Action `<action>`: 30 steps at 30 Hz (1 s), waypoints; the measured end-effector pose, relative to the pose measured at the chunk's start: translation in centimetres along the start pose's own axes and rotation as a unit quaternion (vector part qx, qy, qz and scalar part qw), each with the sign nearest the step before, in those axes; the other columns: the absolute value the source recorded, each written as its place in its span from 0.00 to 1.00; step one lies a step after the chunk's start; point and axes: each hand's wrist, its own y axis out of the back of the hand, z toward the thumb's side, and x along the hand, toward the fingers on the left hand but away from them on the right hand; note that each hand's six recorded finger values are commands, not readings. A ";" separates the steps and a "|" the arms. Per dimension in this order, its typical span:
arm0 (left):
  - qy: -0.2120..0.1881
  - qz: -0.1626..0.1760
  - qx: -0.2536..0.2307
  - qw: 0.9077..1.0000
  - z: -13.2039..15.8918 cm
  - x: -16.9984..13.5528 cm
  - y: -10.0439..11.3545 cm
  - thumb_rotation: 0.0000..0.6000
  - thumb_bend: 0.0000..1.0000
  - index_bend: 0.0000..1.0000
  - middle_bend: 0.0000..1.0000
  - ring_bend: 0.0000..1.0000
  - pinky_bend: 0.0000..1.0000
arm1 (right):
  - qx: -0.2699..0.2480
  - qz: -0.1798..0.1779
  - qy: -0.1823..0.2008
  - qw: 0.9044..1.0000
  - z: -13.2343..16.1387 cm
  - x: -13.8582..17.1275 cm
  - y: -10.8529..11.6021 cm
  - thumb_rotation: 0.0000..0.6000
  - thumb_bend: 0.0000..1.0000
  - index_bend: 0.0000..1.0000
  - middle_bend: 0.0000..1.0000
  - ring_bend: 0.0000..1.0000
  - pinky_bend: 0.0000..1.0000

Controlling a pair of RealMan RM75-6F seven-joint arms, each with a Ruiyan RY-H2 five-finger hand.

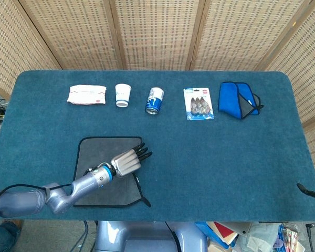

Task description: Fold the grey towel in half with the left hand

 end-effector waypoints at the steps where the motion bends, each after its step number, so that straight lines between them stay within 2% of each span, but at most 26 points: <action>1: 0.005 -0.001 -0.001 1.000 -0.2 -0.5 -0.2 1.00 0.48 0.61 0.00 0.00 0.00 | 0.000 0.000 0.000 1.000 0.0 0.0 0.0 1.00 0.00 0.00 0.00 0.00 0.00; 13: 0.056 -0.042 -0.006 0.998 -1.6 -6.7 -4.3 1.00 0.48 0.62 0.00 0.00 0.00 | 0.001 0.003 0.004 1.000 0.3 0.2 -0.1 1.00 0.00 0.00 0.00 0.00 0.00; 25: 0.076 -0.075 -0.028 0.994 -1.7 -9.1 -7.4 1.00 0.49 0.62 0.00 0.00 0.00 | 0.001 0.003 0.007 1.000 0.4 0.3 -0.1 1.00 0.00 0.00 0.00 0.00 0.00; 30: 0.082 -0.080 -0.028 0.993 -2.1 -9.8 -8.0 1.00 0.49 0.61 0.00 0.00 0.00 | 0.002 0.004 0.007 1.000 0.5 0.3 -0.2 1.00 0.00 0.00 0.00 0.00 0.00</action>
